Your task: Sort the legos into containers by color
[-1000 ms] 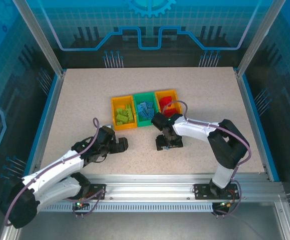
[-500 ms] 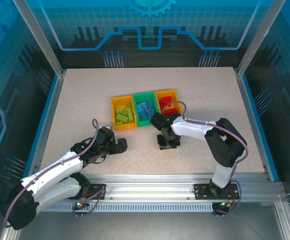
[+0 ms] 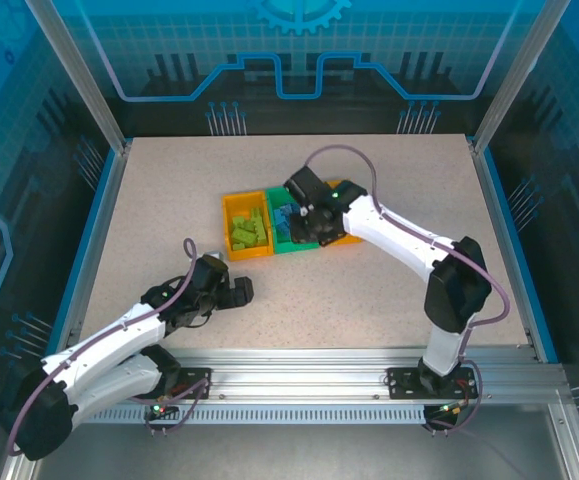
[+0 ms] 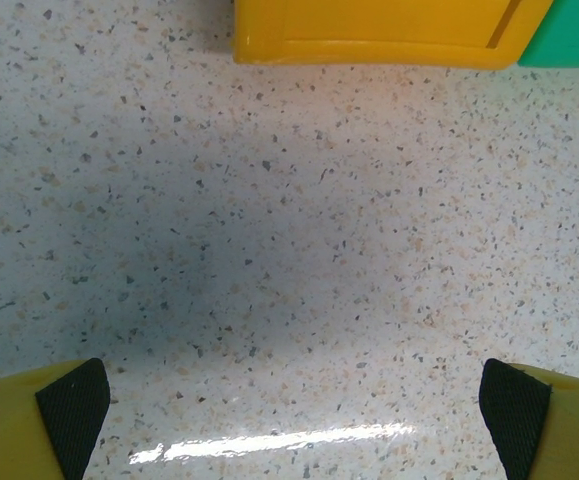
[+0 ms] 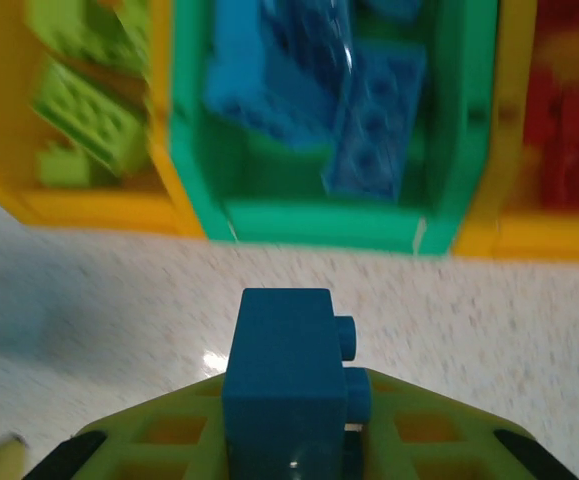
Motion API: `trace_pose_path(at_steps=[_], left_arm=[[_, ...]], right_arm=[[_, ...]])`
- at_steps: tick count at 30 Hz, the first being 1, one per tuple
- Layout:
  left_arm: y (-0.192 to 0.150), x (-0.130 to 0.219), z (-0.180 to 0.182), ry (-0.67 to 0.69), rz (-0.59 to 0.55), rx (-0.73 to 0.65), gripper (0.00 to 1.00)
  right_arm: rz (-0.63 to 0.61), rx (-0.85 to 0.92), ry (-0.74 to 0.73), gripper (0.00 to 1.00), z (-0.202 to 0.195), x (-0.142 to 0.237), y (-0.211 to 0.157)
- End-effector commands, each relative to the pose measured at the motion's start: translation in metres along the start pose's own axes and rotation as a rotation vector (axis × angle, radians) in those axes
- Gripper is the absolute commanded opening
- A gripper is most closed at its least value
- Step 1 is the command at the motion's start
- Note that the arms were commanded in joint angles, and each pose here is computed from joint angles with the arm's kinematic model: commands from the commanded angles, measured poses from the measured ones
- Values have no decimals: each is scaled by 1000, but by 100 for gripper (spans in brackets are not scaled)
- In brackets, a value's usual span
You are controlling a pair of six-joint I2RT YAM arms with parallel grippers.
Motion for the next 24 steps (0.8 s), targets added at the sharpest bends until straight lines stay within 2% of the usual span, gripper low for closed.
trace_pose_path(at_steps=[1,7,11,12,14,16,21,24], left_arm=[[-3,-1,9,34,-5,15,99],[-3,-1,13,50,-9,19,99],[-4,0,15,60,-9,22,99],[-4,0,16,64,-8,23,99],[-3,1,17,64,-12,25,99],[-3,1,17,63,-15,28,99],[-2,4,21,81,-24,29,99],[1,9,25,95,-56,27,99]], right_arm=[[19,-4,-40,28,-18,-25,24],[11,-43,-32,28,-27,-59,66],[18,-62,-23,36,-31,-68,79],[9,-52,-16,40,-28,-65,80],[-19,-32,-19,65,-23,-55,82],[-39,-17,-21,79,-20,-45,80],[-114,42,-88,89,-26,-6,54],[-213,101,-244,95,-56,25,28]])
Point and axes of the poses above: each hand's point on the last joint's axis, 136 mm out from that joint toward the fingers, its own x axis back along the fingers, its own z axis along the line the jaws close on, y = z × x, the point moved 3 cm from there along x, back along the fingers, and after that the axes turned 13 degrees about x, right-handed, at the moved point
